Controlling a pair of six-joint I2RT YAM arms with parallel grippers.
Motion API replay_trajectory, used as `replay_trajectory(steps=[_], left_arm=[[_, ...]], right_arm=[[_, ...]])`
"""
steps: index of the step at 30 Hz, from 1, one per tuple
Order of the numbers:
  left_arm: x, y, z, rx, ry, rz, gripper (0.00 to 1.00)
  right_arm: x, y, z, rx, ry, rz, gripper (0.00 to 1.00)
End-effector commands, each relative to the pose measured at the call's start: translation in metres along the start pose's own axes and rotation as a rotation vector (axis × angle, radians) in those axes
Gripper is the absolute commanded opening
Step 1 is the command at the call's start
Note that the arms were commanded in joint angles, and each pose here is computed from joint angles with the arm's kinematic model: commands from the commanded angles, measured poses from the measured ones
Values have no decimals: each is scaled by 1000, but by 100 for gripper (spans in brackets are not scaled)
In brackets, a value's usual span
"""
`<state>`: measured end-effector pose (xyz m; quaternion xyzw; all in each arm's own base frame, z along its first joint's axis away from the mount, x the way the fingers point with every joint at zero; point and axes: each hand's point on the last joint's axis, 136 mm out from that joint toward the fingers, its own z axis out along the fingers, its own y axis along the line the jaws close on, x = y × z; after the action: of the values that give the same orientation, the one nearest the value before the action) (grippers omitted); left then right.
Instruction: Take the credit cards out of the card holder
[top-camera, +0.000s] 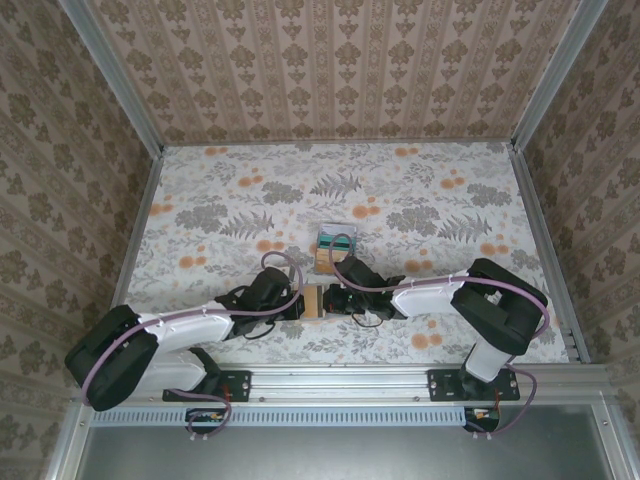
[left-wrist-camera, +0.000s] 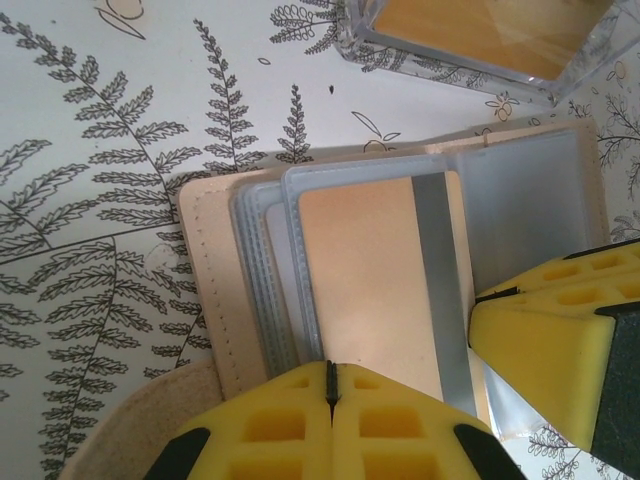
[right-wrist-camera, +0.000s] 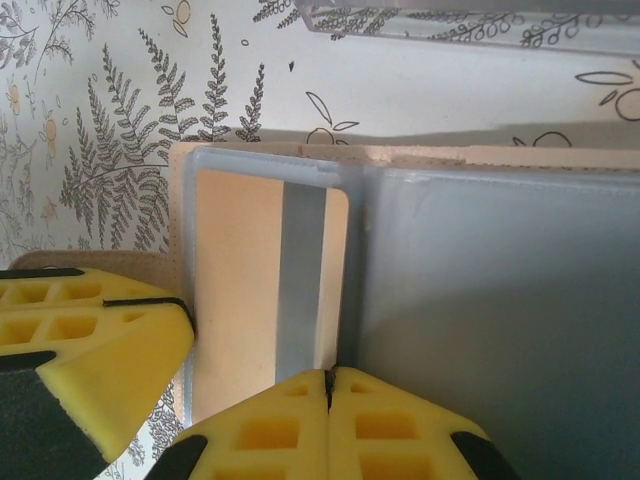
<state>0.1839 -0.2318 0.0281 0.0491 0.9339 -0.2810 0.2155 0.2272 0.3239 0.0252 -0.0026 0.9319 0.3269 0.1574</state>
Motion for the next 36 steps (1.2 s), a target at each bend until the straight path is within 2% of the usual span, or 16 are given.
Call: replay_trajectory(steps=[1, 17, 24, 36], left_arm=[[12, 23, 1, -112, 43, -25, 0], [13, 27, 1, -125, 50, -35, 0], [12, 23, 2, -109, 52, -30, 0], [12, 21, 2, -99, 53, -30, 0]], right_arm=[[-2, -10, -5, 34, -15, 18, 4], [-4, -26, -16, 45, -30, 26, 4], [-7, -8, -10, -52, -24, 12, 23], [-6, -9, 6, -83, 1, 47, 22]])
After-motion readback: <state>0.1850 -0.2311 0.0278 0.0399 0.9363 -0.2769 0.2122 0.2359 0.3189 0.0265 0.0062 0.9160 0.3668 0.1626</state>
